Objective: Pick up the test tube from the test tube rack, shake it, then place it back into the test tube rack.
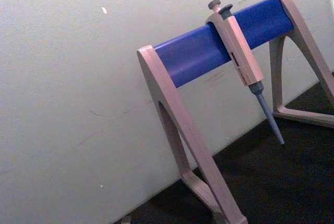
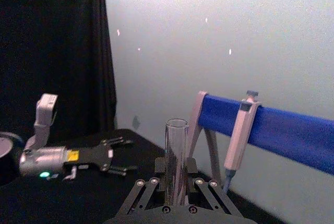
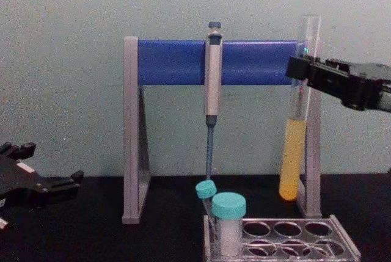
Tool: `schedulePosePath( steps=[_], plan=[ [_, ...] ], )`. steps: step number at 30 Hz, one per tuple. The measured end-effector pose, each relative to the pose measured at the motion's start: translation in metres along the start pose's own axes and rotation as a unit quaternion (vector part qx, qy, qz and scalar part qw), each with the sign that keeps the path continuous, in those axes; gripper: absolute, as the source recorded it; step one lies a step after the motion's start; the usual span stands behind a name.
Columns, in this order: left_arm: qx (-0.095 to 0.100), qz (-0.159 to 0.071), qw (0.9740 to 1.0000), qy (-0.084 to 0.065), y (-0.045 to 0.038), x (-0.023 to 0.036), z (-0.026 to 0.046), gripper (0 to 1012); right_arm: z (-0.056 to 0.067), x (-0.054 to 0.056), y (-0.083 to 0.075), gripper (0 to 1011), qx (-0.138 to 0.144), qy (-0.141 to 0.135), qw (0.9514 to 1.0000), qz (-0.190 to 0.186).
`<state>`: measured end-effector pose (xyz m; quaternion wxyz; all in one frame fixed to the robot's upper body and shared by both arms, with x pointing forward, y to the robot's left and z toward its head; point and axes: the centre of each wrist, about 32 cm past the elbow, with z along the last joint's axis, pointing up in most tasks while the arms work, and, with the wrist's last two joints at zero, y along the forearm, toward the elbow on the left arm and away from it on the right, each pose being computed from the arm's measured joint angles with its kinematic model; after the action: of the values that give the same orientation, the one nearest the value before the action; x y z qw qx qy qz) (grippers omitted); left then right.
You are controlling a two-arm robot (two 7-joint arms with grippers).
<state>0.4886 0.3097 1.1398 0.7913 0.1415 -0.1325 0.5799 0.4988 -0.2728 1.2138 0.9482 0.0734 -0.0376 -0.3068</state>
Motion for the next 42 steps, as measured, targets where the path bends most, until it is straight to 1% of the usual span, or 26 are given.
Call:
schedulePosePath(
  steps=[4, 6, 7, 9, 10, 13, 14, 19, 20, 24, 28, 29, 33, 34, 37, 40, 42],
  plan=[
    [0.0, 0.0, 1.0, 0.0, 0.0, 0.0, 0.0, 1001, 0.004, 0.001, -0.011, 229, -0.018, 0.006, 0.9998, 0.007],
    [0.0, 0.0, 1.0, 0.0, 0.0, 0.0, 0.0, 1001, 0.006, 0.001, -0.016, 229, -0.026, 0.005, 0.9996, 0.004],
    [0.0, 0.0, 1.0, 0.0, 0.0, 0.0, 0.0, 1001, 0.006, 0.001, -0.016, 229, -0.026, 0.005, 0.9996, 0.004],
    [0.0, 0.0, 1.0, 0.0, 0.0, 0.0, 0.0, 1001, 0.009, 0.001, -0.023, 229, -0.032, 0.0, 0.9995, -0.008],
    [0.0, 0.0, 1.0, 0.0, 0.0, 0.0, 0.0, 1001, 0.01, 0.002, -0.027, 229, -0.036, -0.006, 0.9991, -0.021],
    [0.0, 0.0, 1.0, 0.0, 0.0, 0.0, 0.0, 1001, 0.012, 0.002, -0.031, 229, -0.04, -0.019, 0.9983, -0.039],
    [0.0, 0.0, 1.0, 0.0, 0.0, 0.0, 0.0, 1001, 0.014, 0.002, -0.033, 229, -0.04, -0.029, 0.9975, -0.051],
    [0.0, 0.0, 1.0, 0.0, 0.0, 0.0, 0.0, 1001, 0.016, 0.003, -0.036, 229, -0.037, -0.053, 0.9946, -0.081],
    [0.0, 0.0, 1.0, 0.0, 0.0, 0.0, 0.0, 1001, 0.017, 0.003, -0.035, 229, -0.035, -0.061, 0.9933, -0.091],
    [0.0, 0.0, 1.0, 0.0, 0.0, 0.0, 0.0, 1001, 0.017, 0.002, -0.03, 229, -0.028, -0.079, 0.9907, -0.107],
    [0.0, 0.0, 1.0, 0.0, 0.0, 0.0, 0.0, 1001, 0.013, 0.003, -0.022, 229, -0.016, -0.083, 0.9904, -0.109],
    [0.0, 0.0, 1.0, 0.0, 0.0, 0.0, 0.0, 1001, 0.012, 0.003, -0.018, 229, -0.011, -0.082, 0.991, -0.105],
    [0.0, 0.0, 1.0, 0.0, 0.0, 0.0, 0.0, 1001, 0.008, 0.002, -0.01, 229, -0.002, -0.076, 0.9929, -0.092],
    [0.0, 0.0, 1.0, 0.0, 0.0, 0.0, 0.0, 1001, 0.006, 0.002, -0.007, 229, 0.001, -0.072, 0.9939, -0.084],
    [0.0, 0.0, 1.0, 0.0, 0.0, 0.0, 0.0, 1001, 0.004, 0.002, -0.002, 229, 0.007, -0.061, 0.9959, -0.066],
    [0.0, 0.0, 1.0, 0.0, 0.0, 0.0, 0.0, 1001, 0.003, 0.002, 0.0, 229, 0.01, -0.051, 0.9973, -0.052],
    [0.0, 0.0, 1.0, 0.0, 0.0, 0.0, 0.0, 1001, 0.002, 0.002, 0.0, 229, 0.012, -0.04, 0.9984, -0.039]
  ],
)
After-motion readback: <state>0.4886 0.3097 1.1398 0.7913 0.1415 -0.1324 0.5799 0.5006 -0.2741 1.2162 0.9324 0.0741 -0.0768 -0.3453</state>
